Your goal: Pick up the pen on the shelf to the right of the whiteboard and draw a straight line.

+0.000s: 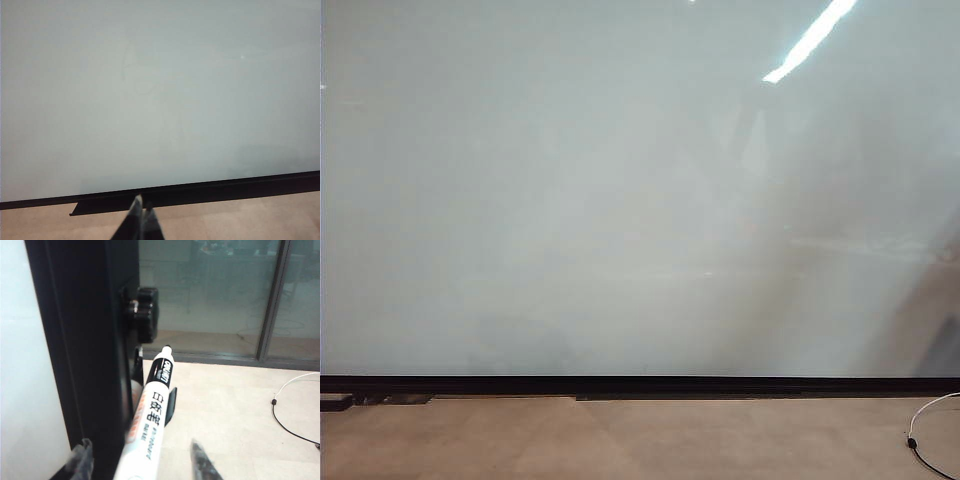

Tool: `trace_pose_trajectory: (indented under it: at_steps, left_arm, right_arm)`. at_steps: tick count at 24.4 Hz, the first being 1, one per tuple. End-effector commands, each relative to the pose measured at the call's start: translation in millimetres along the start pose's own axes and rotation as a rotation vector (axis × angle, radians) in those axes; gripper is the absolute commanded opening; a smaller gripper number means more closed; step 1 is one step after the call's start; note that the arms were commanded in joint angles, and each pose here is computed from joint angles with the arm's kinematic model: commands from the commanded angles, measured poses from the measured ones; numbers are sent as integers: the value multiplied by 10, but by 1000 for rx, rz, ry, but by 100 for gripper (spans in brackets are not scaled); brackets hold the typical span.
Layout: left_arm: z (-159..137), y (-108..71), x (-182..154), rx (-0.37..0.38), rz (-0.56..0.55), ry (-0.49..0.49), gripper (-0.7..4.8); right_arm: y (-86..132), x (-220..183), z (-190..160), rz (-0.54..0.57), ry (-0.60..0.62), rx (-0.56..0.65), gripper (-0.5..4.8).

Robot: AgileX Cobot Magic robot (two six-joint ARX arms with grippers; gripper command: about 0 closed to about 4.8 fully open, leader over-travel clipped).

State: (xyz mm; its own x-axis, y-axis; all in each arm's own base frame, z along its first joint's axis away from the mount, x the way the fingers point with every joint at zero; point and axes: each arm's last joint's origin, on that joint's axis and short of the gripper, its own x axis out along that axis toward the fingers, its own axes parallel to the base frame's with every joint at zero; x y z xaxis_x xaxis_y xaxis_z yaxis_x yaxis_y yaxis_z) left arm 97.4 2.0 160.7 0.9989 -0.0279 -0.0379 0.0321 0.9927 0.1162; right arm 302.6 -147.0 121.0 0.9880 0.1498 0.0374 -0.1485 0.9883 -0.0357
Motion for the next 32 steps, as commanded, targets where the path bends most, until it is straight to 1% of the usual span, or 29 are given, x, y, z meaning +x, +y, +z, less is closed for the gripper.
trace_pose_trajectory:
  at_steps: [1, 10, 13, 24, 26, 29, 32]
  left_arm:
    - [24, 2, -3, 2, 0, -17, -5]
    - [24, 2, -3, 2, 0, -16, -5]
    - [24, 2, -3, 2, 0, -17, -5]
    - [24, 2, -3, 2, 0, -16, -5]
    - [24, 2, -3, 2, 0, -17, -5]
    - [24, 2, -3, 2, 0, -17, -5]
    - [24, 2, -3, 2, 0, -17, -5]
  right_arm:
    - [-11, 0, 37, -4, -20, -12, 251]
    - [-11, -1, 44, -4, -23, -11, 250]
    - [-11, -1, 57, -4, -27, -14, 213]
    - [-15, -5, 90, -5, -35, -21, 207]
    - [-15, -5, 90, -5, -35, -21, 179]
    - [-14, -4, 90, -5, -35, -21, 109]
    - [-14, -4, 90, -5, -35, -21, 93]
